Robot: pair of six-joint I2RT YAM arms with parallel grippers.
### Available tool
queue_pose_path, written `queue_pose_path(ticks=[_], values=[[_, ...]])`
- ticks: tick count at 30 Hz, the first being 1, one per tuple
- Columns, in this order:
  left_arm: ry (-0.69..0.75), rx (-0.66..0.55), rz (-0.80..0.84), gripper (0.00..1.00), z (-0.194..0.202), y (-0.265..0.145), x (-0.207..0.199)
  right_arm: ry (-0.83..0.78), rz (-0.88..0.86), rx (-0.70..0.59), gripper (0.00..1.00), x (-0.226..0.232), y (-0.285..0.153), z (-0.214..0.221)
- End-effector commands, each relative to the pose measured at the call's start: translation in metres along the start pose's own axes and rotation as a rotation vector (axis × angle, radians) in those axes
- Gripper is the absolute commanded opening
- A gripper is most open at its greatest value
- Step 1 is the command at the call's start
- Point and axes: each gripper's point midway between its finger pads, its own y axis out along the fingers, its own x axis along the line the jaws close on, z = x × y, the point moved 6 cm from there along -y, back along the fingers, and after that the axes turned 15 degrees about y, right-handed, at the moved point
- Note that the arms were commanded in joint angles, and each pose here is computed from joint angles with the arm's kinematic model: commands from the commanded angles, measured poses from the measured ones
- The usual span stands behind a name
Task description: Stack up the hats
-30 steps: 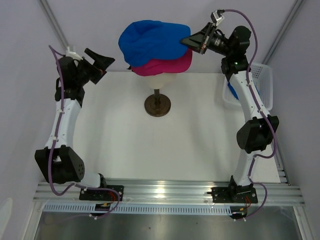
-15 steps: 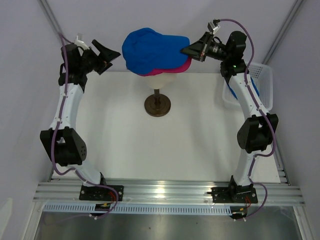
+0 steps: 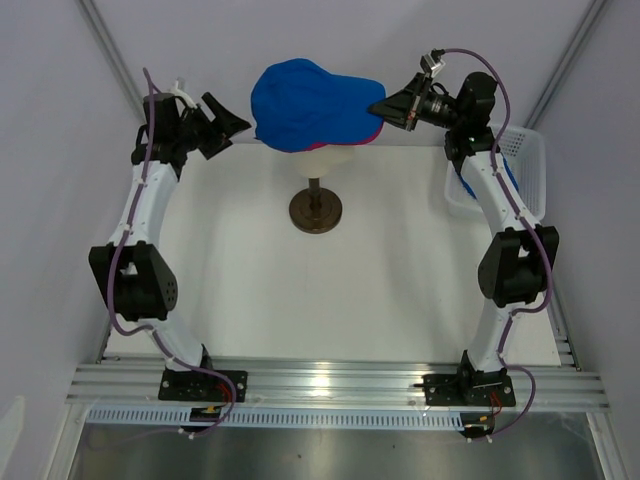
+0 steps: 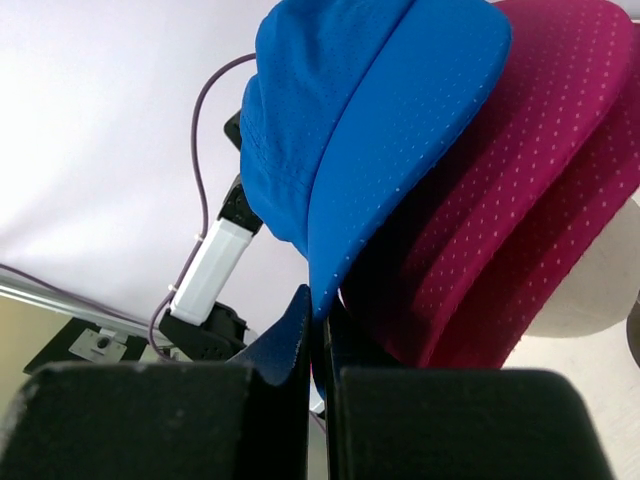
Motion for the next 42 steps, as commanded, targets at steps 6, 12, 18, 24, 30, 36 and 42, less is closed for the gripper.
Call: queue_pose_path(ticks=[6,12,18,24,30,36,42], values=[[0.128,-0.044,0.096,0.83,-0.025,0.001,-0.033,-0.014,-0.001,0.019,0.00,-0.009,-0.003,-0.009],[0.139,-0.047,0.103,0.83,-0.032,0.008,-0.037,0.007,0.012,0.045,0.00,-0.023,-0.002,-0.011],[0.178,0.002,0.035,0.82,-0.013,0.022,-0.038,0.019,0.012,0.078,0.00,-0.035,0.000,-0.020],[0.202,0.012,-0.062,0.81,-0.009,0.026,-0.022,0.023,0.010,0.094,0.00,-0.042,0.003,-0.026],[0.176,0.017,-0.153,0.67,-0.007,0.034,-0.008,0.028,0.008,0.111,0.00,-0.047,0.003,-0.028],[0.154,0.057,-0.161,0.56,0.006,0.048,-0.003,0.048,0.018,0.126,0.00,-0.058,0.003,-0.029],[0.128,0.092,-0.204,0.54,0.026,0.044,0.009,0.100,0.058,0.106,0.00,-0.083,-0.001,-0.033]])
